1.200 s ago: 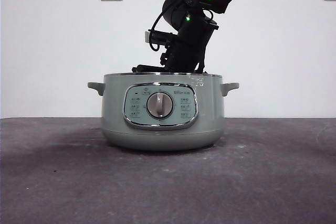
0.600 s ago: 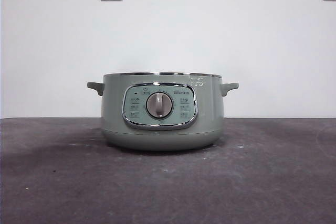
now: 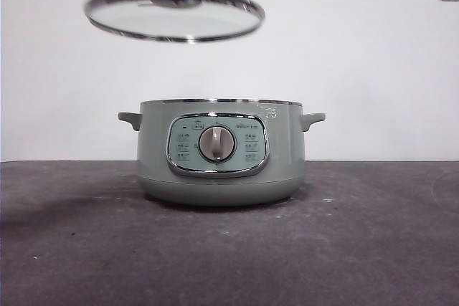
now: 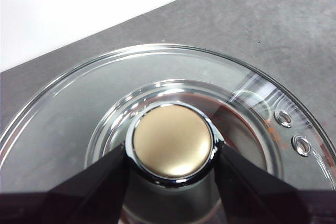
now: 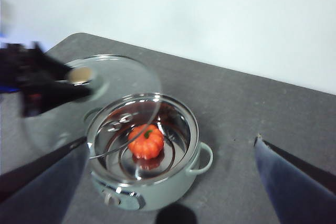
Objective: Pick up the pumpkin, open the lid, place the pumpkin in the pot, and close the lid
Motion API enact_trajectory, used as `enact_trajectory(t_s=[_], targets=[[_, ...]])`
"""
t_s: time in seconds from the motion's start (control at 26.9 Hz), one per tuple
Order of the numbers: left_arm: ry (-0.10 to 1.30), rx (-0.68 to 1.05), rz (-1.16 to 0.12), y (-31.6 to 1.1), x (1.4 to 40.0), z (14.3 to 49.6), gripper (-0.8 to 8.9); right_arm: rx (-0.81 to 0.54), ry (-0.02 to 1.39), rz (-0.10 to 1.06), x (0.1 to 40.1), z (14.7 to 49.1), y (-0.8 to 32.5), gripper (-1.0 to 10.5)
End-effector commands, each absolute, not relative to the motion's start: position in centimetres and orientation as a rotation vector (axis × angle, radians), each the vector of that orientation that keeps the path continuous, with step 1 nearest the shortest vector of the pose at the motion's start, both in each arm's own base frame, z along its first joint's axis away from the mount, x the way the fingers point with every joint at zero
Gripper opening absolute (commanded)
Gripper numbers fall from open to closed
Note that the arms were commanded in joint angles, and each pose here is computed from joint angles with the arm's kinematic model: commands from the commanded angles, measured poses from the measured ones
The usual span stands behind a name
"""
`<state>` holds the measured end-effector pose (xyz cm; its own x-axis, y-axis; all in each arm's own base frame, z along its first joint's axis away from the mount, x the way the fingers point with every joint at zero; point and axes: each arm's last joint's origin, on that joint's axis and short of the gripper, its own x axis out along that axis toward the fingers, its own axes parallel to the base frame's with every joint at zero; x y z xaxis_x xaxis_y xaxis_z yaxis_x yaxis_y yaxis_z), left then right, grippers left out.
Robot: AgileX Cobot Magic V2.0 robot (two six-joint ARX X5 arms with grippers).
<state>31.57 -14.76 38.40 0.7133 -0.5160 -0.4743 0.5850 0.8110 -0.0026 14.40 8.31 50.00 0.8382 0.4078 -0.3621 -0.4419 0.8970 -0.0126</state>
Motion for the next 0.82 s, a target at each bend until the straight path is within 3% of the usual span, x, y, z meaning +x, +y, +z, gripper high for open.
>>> enact_trajectory(t_s=[0.04, 0.48, 0.82], targets=[[0.408, 0.159, -0.639, -15.9, 32.9, 38.1, -0.13, -0.088, 0.376, 0.452, 13.7, 49.9, 8.0, 5.7], [0.473, 0.175, -0.672, -19.7, 37.1, 31.8, -0.13, -0.126, 0.421, 0.454, 12.9, 49.6, 7.5, 5.7], [0.494, 0.194, -0.660, -21.1, 37.5, 30.1, -0.13, -0.143, 0.455, 0.454, 12.8, 49.2, 7.4, 5.7]])
